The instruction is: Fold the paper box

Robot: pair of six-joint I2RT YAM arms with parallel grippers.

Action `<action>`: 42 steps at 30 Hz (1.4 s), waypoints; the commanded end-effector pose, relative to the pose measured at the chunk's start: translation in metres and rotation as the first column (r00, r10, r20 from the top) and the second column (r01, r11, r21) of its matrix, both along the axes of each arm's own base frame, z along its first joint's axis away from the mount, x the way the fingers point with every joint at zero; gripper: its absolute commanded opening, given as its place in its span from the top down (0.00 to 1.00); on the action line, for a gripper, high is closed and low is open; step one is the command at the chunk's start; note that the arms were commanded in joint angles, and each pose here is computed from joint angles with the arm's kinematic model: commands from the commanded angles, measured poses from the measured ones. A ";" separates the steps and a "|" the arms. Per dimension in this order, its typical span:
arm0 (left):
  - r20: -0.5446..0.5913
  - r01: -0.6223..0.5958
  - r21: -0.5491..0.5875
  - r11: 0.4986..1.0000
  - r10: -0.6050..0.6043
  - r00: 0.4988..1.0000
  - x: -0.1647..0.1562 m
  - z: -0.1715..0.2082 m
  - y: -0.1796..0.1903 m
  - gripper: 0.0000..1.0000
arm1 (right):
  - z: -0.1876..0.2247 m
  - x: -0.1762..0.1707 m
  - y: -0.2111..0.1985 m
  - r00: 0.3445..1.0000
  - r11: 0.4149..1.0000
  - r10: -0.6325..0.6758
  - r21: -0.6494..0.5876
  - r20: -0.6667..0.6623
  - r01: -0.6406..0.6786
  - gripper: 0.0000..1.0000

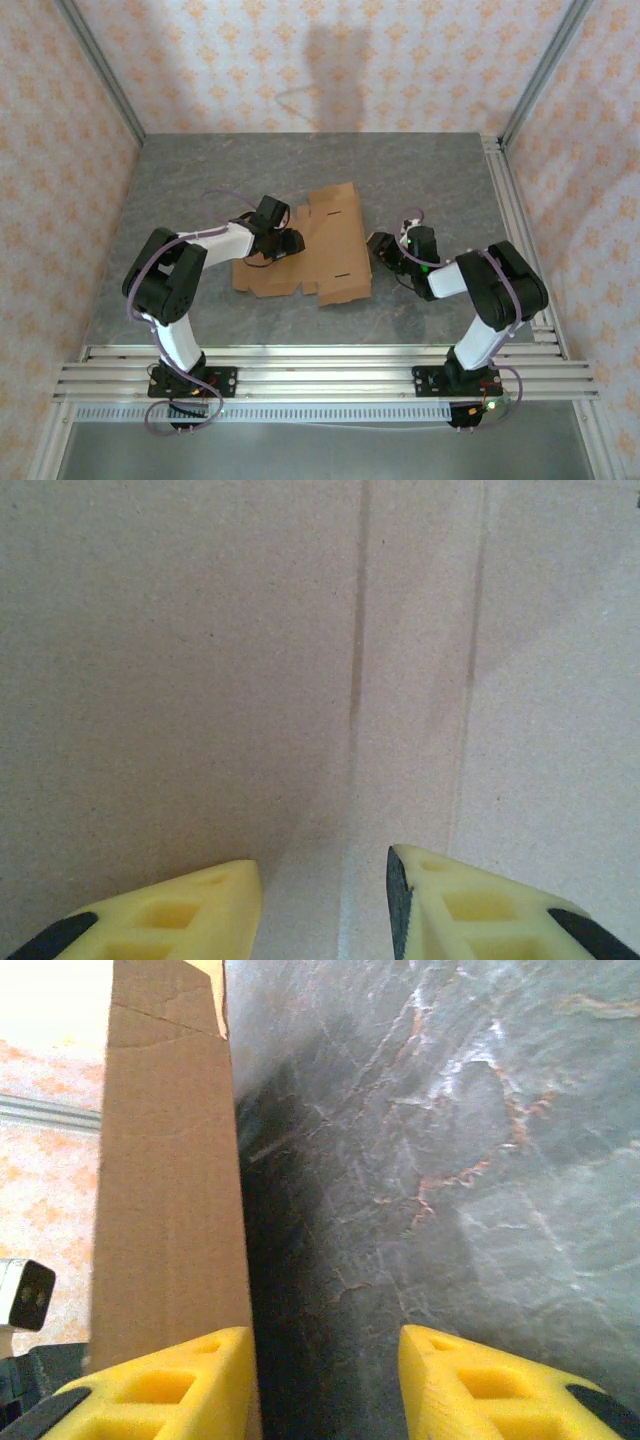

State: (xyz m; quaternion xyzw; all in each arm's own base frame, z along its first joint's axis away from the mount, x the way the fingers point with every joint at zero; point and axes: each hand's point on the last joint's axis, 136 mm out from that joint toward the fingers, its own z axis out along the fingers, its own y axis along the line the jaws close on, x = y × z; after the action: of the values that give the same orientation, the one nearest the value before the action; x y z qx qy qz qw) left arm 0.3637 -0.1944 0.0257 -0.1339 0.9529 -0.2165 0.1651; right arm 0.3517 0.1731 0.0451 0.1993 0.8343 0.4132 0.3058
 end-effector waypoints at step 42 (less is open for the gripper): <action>-0.095 0.036 0.031 0.999 -0.033 0.995 -0.024 -0.026 0.002 0.60 | 0.013 -0.005 0.050 0.978 0.978 0.207 -0.004 0.011 -0.207 0.87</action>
State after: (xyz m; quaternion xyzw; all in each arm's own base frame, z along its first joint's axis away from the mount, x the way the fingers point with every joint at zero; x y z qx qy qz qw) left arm 0.3639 -0.1926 0.0251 -0.1356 0.9533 -0.2131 0.1658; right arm 0.3564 0.2003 0.0394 0.1611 0.8489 0.4203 0.2771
